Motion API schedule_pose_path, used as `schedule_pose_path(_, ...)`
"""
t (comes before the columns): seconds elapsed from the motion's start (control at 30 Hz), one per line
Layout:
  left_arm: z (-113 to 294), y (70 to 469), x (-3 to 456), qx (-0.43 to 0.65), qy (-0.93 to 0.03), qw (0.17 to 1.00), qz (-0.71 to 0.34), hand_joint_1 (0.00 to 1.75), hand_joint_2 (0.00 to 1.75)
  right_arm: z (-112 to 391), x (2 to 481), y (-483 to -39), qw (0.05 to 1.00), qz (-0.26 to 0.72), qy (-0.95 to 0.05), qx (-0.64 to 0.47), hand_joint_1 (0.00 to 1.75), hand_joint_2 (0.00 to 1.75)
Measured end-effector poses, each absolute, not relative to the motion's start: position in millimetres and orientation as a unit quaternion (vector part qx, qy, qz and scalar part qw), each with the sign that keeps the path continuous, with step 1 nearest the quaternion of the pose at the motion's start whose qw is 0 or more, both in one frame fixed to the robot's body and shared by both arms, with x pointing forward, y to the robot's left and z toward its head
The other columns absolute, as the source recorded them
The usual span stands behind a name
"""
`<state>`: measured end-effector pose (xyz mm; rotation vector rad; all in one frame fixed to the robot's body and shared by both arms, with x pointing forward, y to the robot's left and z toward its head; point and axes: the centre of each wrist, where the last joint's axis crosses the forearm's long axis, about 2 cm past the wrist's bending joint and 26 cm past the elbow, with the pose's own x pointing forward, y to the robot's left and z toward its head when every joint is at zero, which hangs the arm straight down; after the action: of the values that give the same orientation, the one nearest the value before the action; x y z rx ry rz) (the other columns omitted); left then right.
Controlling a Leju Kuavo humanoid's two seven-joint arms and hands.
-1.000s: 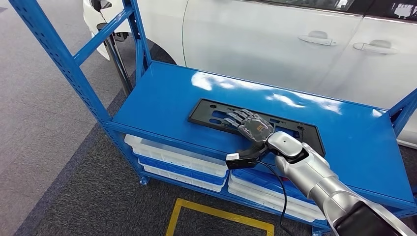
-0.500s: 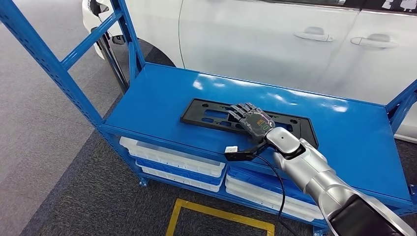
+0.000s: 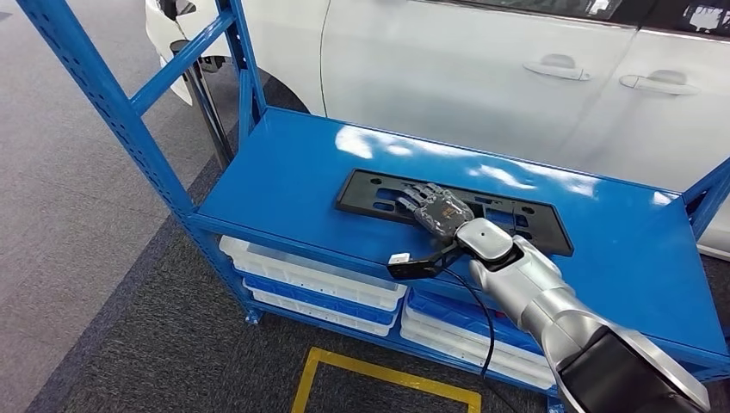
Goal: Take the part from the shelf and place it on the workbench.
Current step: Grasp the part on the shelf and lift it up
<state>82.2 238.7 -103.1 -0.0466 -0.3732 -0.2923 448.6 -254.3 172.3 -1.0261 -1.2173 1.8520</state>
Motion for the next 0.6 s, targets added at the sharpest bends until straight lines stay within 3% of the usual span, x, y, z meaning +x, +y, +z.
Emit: schedule_pose_path(0.6,-102.0,235.6,86.5,-0.026,-0.195,0.968,-0.156,0.00,0.00,168.2,446.8,-253.6,0.340,0.713,-0.468,-0.396,1.64,1.75)
